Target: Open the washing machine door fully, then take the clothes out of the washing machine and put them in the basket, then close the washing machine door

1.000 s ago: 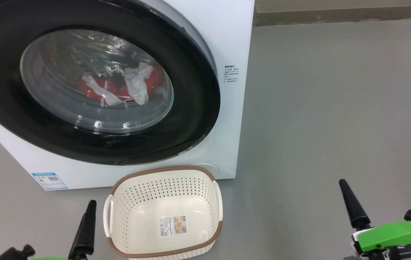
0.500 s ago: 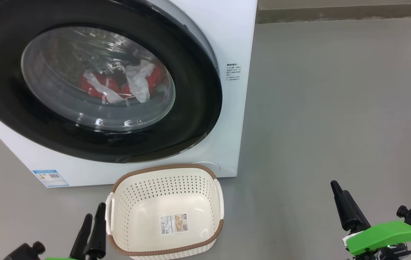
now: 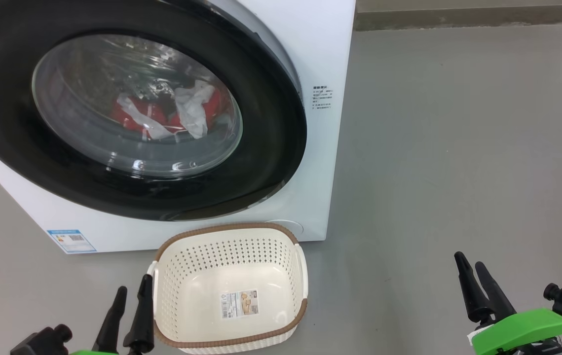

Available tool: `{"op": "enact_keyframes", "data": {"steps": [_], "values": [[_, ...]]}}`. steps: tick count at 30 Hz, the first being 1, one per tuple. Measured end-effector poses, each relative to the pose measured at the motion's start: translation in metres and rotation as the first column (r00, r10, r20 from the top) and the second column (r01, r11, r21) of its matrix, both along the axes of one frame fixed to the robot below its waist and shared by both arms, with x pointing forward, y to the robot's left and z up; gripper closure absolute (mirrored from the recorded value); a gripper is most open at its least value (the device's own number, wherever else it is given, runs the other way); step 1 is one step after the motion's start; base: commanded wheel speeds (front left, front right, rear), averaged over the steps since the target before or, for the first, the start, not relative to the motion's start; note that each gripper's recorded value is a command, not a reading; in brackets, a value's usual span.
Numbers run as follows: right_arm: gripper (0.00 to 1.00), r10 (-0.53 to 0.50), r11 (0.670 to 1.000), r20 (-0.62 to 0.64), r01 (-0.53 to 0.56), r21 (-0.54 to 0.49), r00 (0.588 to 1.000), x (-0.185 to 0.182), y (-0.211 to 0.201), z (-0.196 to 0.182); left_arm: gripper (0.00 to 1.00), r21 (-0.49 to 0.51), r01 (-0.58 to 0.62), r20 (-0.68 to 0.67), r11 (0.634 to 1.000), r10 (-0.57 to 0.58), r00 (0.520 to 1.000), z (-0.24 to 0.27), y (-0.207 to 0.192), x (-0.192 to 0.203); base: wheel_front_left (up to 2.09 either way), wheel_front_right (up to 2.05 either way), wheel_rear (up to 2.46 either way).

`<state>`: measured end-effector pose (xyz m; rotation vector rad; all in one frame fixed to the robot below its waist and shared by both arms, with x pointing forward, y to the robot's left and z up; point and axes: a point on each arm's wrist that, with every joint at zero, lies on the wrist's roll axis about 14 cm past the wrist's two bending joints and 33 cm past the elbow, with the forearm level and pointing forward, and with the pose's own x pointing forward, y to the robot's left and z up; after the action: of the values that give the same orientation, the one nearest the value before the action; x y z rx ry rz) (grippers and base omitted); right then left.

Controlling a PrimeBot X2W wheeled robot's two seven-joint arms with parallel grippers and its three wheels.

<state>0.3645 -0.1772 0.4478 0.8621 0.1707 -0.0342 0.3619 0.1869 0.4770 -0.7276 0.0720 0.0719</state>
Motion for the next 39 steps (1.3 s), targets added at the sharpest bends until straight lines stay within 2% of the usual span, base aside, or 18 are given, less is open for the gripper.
{"op": "enact_keyframes", "data": {"steps": [20,29,39], "values": [[0.00,0.043,0.980,0.028,-0.037,-0.194,0.999,-0.004,-0.003,0.001,0.00,0.232,0.005,0.035,0.973,-0.014,0.999,0.009,-0.001,-0.002,0.00,0.00,0.00],[0.00,0.061,0.963,0.045,-0.047,-0.267,0.997,-0.002,-0.002,0.004,0.00,0.339,0.006,0.048,0.941,-0.023,0.999,0.011,-0.002,-0.002,0.00,0.00,0.00],[0.00,0.092,0.930,0.054,-0.066,-0.361,0.994,-0.005,-0.001,0.003,0.00,0.457,0.013,0.057,0.890,-0.044,0.997,0.012,-0.004,-0.004,0.00,0.00,0.00]]}}
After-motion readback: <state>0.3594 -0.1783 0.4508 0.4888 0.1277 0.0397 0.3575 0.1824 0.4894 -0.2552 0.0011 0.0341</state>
